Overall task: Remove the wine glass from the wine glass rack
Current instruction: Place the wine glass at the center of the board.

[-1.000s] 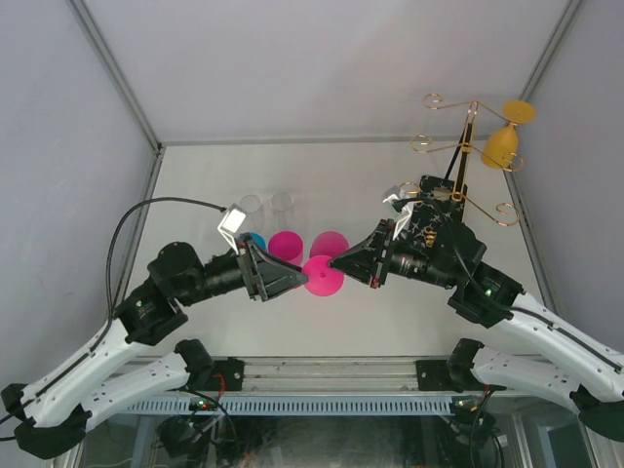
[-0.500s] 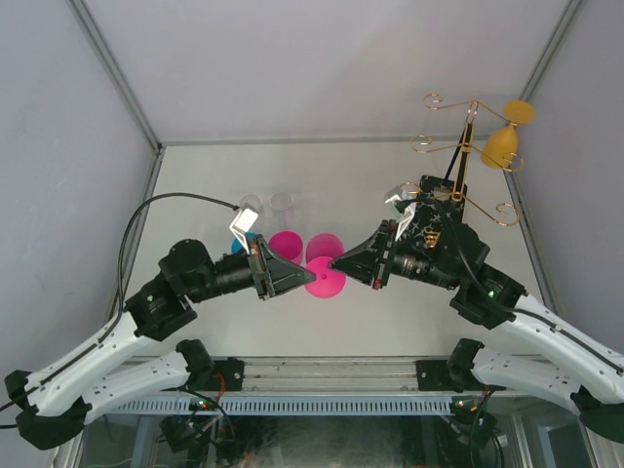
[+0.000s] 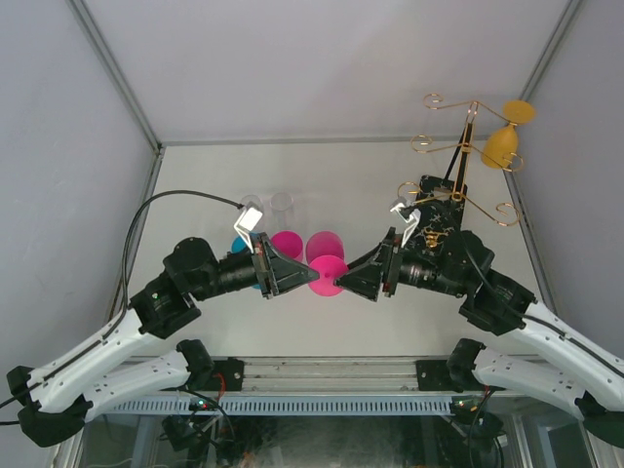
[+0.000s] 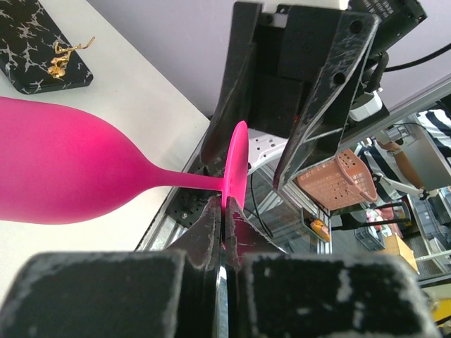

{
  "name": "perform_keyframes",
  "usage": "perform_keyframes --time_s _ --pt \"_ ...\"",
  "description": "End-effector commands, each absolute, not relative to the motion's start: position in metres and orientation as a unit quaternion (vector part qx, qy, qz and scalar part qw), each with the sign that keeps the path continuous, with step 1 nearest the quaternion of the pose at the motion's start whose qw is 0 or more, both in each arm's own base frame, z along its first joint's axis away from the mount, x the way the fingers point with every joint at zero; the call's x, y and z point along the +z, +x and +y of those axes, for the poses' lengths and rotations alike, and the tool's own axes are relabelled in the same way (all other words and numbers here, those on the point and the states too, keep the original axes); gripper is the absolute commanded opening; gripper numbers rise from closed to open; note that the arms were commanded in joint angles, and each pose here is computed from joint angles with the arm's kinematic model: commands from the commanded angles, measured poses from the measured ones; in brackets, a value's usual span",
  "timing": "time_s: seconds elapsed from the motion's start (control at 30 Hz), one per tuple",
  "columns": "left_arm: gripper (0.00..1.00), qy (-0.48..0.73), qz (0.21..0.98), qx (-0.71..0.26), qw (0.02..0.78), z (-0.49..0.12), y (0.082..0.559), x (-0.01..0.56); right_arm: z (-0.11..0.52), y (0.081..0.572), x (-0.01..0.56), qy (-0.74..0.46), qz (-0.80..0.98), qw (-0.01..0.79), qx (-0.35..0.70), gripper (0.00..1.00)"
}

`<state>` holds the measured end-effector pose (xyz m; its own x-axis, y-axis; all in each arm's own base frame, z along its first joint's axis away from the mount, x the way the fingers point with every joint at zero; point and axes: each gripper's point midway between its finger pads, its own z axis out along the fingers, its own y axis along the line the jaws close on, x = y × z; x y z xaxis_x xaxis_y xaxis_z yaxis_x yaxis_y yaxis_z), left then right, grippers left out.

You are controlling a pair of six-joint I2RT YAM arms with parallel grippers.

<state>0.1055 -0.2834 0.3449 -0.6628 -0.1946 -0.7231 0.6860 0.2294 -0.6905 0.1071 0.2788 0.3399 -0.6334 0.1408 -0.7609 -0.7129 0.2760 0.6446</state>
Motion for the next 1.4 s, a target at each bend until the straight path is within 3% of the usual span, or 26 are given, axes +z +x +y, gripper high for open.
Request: perform_keyframes --time_s 0.0,0.07,0.23,0.57,0.7,0.87,0.93,1.03,1.37 --pt "0.0 0.191 0.655 -0.607 0.407 -0.282 0.106 0.373 0.286 0.097 0.332 -0.176 0.709 0.332 0.598 0.55" --pt "0.0 0.19 0.656 -0.606 0.408 -0.283 0.107 0.373 0.29 0.099 0.33 -0.165 0.707 0.329 0.604 0.56" --pt "0.0 0.192 0.655 -0.605 0.41 -0.284 0.108 0.375 0.297 0.101 0.337 -0.163 0.689 0.334 0.622 0.45" --pt "0.0 0.187 0.66 -0.599 0.413 -0.282 0.11 0.372 0.298 0.1 0.341 -0.163 0.676 0.339 0.634 0.07" --pt "0.0 0.185 0.661 -0.598 0.413 -0.282 0.11 0.371 0.299 0.1 0.339 -0.161 0.678 0.334 0.634 0.0" --pt "0.01 0.183 0.662 -0.597 0.415 -0.281 0.111 0.371 0.299 0.099 0.34 -0.168 0.675 0.339 0.634 0.0" --pt "0.1 0.179 0.663 -0.595 0.417 -0.28 0.112 0.37 0.299 0.097 0.341 -0.178 0.67 0.347 0.631 0.0" --pt "0.36 0.173 0.662 -0.594 0.423 -0.277 0.113 0.371 0.297 0.096 0.34 -0.199 0.663 0.371 0.619 0.0" --pt "0.87 0.098 0.679 -0.535 0.493 -0.231 0.13 0.377 0.283 0.107 0.32 -0.298 0.648 0.506 0.485 0.0"
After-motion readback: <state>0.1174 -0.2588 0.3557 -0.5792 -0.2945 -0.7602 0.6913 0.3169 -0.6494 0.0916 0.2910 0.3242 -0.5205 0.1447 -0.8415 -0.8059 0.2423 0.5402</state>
